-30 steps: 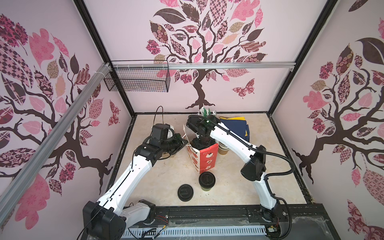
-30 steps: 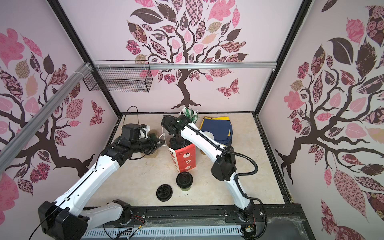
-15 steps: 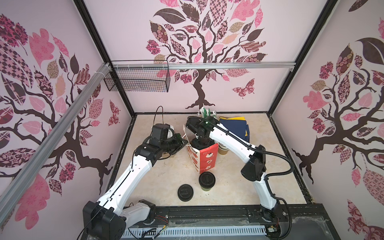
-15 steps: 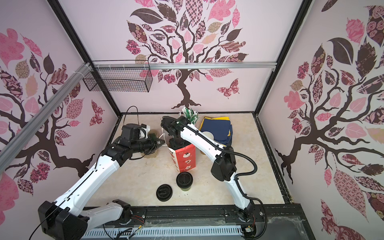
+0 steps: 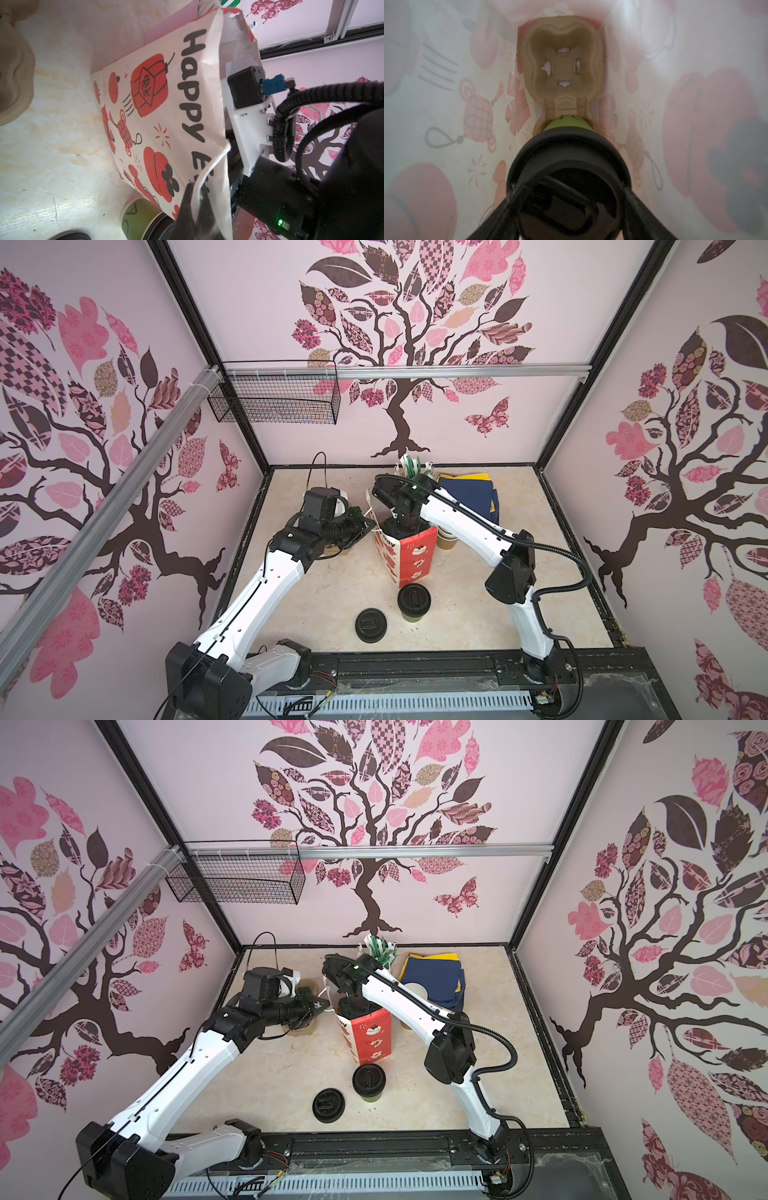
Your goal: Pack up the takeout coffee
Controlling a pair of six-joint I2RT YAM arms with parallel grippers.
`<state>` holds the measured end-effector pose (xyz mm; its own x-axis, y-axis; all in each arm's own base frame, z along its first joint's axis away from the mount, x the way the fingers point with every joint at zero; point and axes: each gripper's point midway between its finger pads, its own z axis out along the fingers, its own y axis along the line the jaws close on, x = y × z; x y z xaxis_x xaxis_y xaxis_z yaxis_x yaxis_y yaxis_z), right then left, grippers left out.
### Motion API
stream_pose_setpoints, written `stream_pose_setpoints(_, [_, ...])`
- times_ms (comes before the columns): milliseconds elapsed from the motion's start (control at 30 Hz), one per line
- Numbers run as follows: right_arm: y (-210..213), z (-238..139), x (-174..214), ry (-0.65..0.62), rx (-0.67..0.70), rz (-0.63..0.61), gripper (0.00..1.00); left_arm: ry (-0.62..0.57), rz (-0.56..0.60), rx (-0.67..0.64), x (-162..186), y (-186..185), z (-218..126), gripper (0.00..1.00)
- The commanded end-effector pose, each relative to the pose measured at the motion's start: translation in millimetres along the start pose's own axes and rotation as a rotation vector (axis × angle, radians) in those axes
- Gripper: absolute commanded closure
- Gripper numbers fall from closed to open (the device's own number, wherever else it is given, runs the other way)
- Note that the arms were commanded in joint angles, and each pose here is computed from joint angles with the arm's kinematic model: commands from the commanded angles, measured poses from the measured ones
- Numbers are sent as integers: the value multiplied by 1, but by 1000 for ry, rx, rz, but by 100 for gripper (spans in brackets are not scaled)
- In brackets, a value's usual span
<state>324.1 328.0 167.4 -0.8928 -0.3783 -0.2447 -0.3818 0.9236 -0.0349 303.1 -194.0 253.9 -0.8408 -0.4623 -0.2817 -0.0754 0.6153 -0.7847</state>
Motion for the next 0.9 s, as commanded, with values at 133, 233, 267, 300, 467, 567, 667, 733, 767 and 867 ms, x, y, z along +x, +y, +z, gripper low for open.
stream_pose_setpoints(133, [-9,43,27,143,73,-29,42,-29,28,20,-10,-13,-7,100])
stream_pose_setpoints(233, [-11,47,30,158,88,-34,42,-28,28,20,-10,-13,-6,100])
stream_pose_setpoints(267, [-13,48,32,164,93,-35,42,-28,28,21,-10,-13,-6,100])
stream_pose_setpoints(300, [-13,49,32,165,96,-35,42,-27,28,20,-10,-13,-6,100])
stream_pose_setpoints(467, [-12,41,26,141,89,-30,43,-25,28,22,-10,-13,-6,100])
stream_pose_setpoints(567, [-7,15,9,79,56,-19,43,-23,29,21,-10,-12,-5,100])
stream_pose_setpoints(667, [-7,-11,-2,26,37,-5,43,-22,27,19,-9,-12,-5,100])
stream_pose_setpoints(733, [-8,-24,-3,-2,23,4,43,-23,28,19,-9,-12,-5,100])
stream_pose_setpoints(767, [-9,-28,-4,-12,21,7,43,-22,27,17,-9,-11,-5,100])
stream_pose_setpoints(867, [-12,-37,-4,-29,17,14,43,-21,28,20,-9,-12,-5,100])
